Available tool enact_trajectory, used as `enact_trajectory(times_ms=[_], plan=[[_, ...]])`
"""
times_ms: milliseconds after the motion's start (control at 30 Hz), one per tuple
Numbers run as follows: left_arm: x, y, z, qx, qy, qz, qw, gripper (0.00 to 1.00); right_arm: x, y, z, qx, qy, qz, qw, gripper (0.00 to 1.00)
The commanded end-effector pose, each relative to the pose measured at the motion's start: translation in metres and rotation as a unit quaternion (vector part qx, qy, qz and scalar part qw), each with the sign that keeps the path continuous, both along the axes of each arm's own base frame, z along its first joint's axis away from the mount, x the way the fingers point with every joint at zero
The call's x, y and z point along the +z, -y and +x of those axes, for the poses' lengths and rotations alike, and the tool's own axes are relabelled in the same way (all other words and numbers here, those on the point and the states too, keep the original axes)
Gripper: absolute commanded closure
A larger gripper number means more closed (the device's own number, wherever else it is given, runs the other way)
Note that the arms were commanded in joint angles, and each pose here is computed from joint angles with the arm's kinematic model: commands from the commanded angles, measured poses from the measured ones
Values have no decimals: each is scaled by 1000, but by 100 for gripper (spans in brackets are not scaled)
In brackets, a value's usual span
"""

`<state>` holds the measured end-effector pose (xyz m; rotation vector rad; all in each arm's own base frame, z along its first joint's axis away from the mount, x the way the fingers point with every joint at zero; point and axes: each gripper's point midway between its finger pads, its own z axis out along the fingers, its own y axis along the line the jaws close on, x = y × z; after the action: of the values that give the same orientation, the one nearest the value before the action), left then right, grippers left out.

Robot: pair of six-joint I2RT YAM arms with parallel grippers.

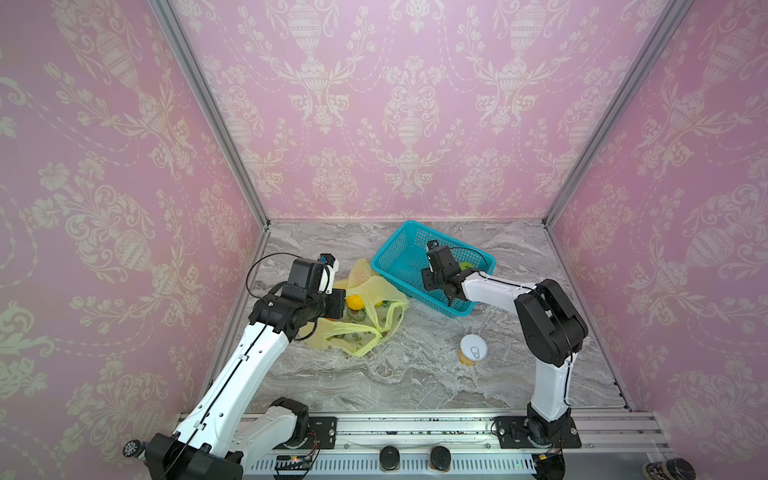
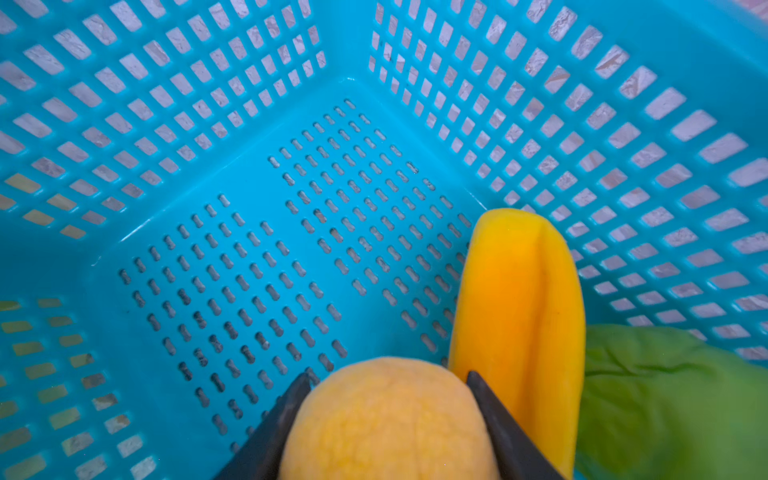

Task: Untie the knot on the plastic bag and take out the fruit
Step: 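Lower the fruit into the teal basket and open the right gripper, then move the right gripper back into the yellow bag's opening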

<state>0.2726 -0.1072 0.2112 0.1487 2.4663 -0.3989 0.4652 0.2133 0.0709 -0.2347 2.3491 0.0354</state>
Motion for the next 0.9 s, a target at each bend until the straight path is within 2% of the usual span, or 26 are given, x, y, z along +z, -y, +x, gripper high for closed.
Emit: enact_trajectory(times_ms=[0, 400, 600, 700, 867], plan=[[-9, -5, -2, 5, -12, 18, 1000, 100, -12, 8, 0, -13, -14, -14, 1000, 33], [-10, -4, -2, 3, -14, 16, 1000, 100, 20, 17, -28, -6, 35, 30, 999, 21], [-8, -4, -3, 3, -10, 16, 1000, 100, 62, 27, -53, 3, 82, 65, 994, 23], [-10, -5, -2, 5, -14, 18, 1000, 100, 84, 24, -73, 29, 118, 111, 986, 25], [-9, -4, -3, 3, -13, 16, 1000, 100, 134, 6, -120, 110, 194, 187, 957, 35]])
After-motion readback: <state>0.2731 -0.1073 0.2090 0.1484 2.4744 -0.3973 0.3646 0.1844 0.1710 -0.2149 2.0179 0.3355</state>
